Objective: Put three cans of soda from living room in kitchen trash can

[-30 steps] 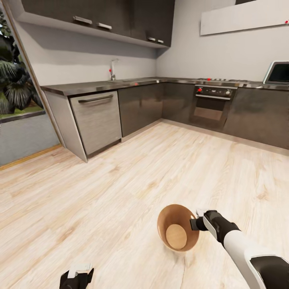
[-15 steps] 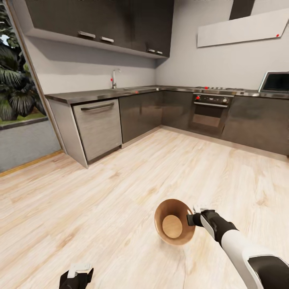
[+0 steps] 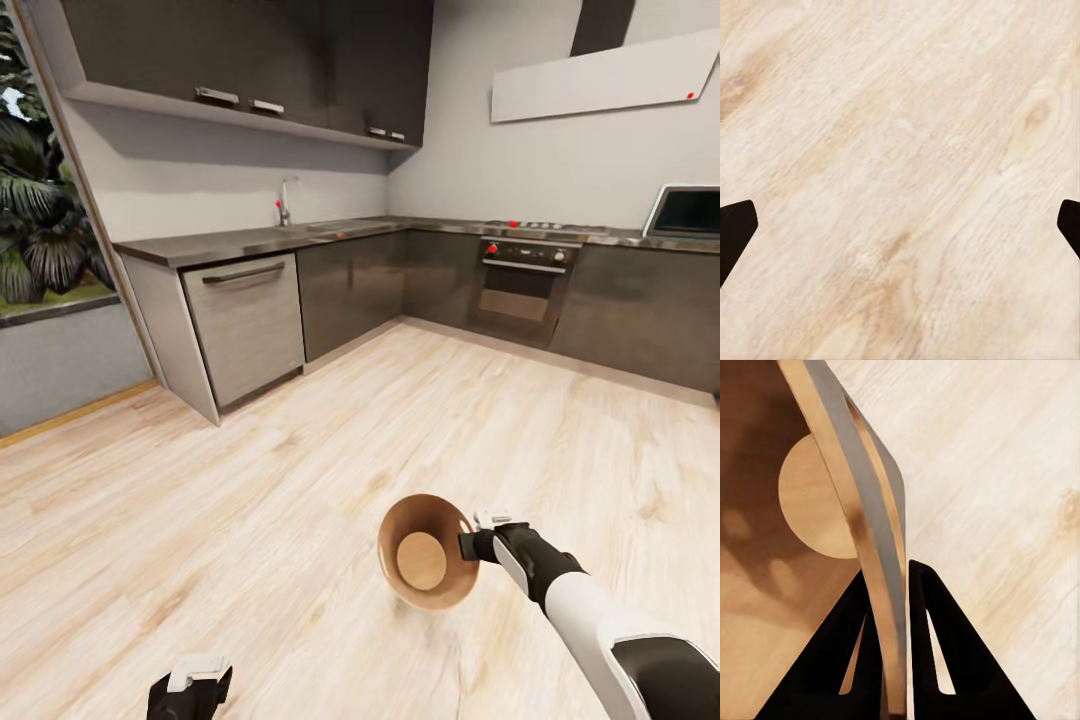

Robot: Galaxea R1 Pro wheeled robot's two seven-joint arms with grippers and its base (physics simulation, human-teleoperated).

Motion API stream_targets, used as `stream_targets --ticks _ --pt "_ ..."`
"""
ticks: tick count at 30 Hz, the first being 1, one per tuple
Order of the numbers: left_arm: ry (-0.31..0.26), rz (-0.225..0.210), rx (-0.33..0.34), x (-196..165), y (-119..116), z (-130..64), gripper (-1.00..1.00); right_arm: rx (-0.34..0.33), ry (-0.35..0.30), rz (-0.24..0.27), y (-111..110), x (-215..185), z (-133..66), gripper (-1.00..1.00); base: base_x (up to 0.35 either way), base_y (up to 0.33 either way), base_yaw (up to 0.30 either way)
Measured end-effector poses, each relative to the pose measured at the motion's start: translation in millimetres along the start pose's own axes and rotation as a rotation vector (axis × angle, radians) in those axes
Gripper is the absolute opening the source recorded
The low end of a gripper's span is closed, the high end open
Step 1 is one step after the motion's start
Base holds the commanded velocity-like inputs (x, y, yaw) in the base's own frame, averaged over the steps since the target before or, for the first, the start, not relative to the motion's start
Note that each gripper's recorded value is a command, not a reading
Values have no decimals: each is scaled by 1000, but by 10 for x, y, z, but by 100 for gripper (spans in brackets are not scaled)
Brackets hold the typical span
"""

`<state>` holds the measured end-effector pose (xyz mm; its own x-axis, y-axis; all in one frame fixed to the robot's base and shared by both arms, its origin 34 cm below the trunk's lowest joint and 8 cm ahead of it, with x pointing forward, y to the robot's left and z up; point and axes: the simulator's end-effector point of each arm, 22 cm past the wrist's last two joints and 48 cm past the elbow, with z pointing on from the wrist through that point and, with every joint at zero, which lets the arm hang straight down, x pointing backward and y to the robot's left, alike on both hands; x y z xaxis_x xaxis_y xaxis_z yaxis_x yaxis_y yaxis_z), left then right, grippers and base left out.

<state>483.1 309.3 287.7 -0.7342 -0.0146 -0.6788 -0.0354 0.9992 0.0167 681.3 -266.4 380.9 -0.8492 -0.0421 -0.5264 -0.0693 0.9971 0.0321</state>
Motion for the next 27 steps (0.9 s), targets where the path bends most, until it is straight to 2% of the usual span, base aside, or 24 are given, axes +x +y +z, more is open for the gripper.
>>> stream_targets --ticks 27 --pt "-6 1 2 -522 23 -342 100 -9 -5 0 67 -444 -425 -100 0 0 0"
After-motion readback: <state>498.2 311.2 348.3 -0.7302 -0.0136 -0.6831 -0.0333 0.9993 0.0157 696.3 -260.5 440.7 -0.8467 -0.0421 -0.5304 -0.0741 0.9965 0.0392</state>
